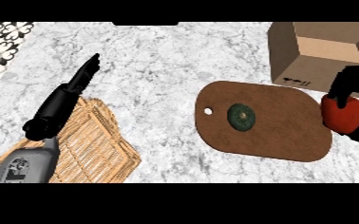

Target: Pick the bell pepper from the cutting board and place it in the cardboard box

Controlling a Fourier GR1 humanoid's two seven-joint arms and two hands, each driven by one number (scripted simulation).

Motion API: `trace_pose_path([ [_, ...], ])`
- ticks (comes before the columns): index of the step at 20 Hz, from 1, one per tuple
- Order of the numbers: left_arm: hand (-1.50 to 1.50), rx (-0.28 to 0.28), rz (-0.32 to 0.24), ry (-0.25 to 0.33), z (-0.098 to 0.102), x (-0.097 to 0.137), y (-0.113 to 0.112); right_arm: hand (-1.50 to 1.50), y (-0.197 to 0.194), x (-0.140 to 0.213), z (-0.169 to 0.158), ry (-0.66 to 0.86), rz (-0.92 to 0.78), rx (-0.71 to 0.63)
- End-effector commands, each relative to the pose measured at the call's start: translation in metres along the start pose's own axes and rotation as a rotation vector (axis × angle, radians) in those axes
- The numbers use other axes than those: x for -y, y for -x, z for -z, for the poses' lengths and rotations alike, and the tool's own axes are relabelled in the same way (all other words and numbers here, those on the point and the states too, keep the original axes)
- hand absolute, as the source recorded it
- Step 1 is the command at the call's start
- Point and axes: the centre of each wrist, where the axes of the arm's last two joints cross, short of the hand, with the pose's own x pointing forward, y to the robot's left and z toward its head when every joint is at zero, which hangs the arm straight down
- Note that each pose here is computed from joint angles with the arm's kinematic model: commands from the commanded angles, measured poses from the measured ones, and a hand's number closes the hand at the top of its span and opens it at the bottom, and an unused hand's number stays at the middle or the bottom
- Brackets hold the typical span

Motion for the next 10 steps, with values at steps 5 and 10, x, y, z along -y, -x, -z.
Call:
trace_pose_path([
  [5, 0.0, 0.022, -0.002, 0.029, -0.007, -0.012, -0.01, 1.5, 0.042, 0.051, 0.018, 0.187, 0.061, -0.279],
  [10, 0.0, 0.024, 0.001, 0.045, 0.014, 0.002, -0.013, 1.5, 0.073, 0.073, 0.051, 0.162, -0.002, -0.336],
])
